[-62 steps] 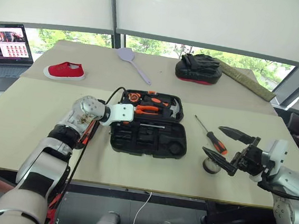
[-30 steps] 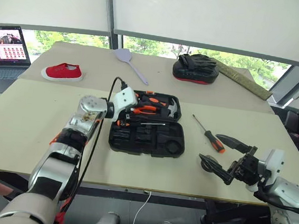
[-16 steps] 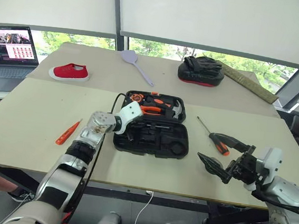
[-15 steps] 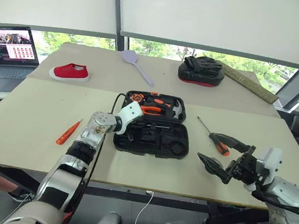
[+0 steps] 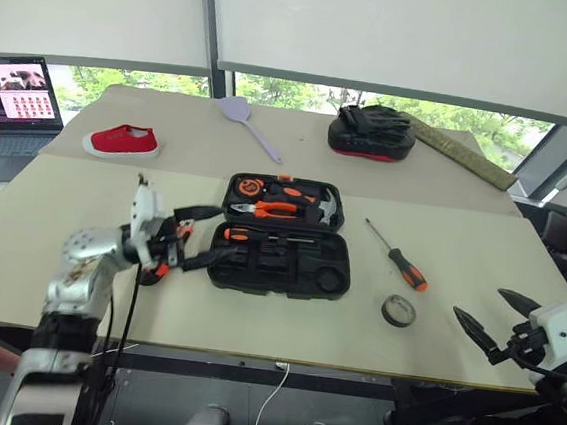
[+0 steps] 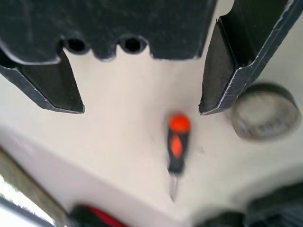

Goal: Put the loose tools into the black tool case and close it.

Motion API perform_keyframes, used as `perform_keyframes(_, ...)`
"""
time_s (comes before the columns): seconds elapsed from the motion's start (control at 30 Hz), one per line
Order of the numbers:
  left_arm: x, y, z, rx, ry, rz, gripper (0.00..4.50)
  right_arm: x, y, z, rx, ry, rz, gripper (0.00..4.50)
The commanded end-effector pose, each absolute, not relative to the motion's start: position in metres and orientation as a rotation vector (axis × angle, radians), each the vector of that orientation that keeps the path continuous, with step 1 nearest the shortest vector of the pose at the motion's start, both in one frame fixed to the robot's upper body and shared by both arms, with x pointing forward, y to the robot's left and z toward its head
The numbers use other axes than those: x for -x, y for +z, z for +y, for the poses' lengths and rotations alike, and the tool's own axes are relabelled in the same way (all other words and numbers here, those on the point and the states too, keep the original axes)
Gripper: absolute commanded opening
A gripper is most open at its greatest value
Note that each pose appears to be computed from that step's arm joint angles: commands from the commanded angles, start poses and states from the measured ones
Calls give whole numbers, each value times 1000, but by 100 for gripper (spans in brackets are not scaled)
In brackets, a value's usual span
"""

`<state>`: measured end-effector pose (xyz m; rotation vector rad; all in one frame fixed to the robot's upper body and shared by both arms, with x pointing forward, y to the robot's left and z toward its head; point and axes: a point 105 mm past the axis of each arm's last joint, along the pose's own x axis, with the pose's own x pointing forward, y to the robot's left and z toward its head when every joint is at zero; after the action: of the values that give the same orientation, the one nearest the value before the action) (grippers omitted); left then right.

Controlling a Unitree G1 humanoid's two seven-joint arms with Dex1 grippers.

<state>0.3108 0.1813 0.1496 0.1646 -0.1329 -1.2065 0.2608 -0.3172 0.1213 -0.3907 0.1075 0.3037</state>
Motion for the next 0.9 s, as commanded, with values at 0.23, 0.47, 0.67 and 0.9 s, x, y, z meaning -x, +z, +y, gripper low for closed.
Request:
perform_keyframes(0.23, -301, 164, 181, -163, -1172, -234, 448, -334, 146, -284, 319, 404, 347, 450)
perform_keyframes(0.47, -304, 166, 176, -203, -1164, -250, 448, -377, 131, -265, 369, 363, 548, 450)
perform_keyframes(0.67, -300, 168, 171, -228, -1179, -268, 450, -383, 123, -250, 343, 407, 618, 277)
perform_keyframes(0.9, -299, 171, 176, -207, -1132, -274, 450, -378, 171, -245, 325, 474, 403, 98)
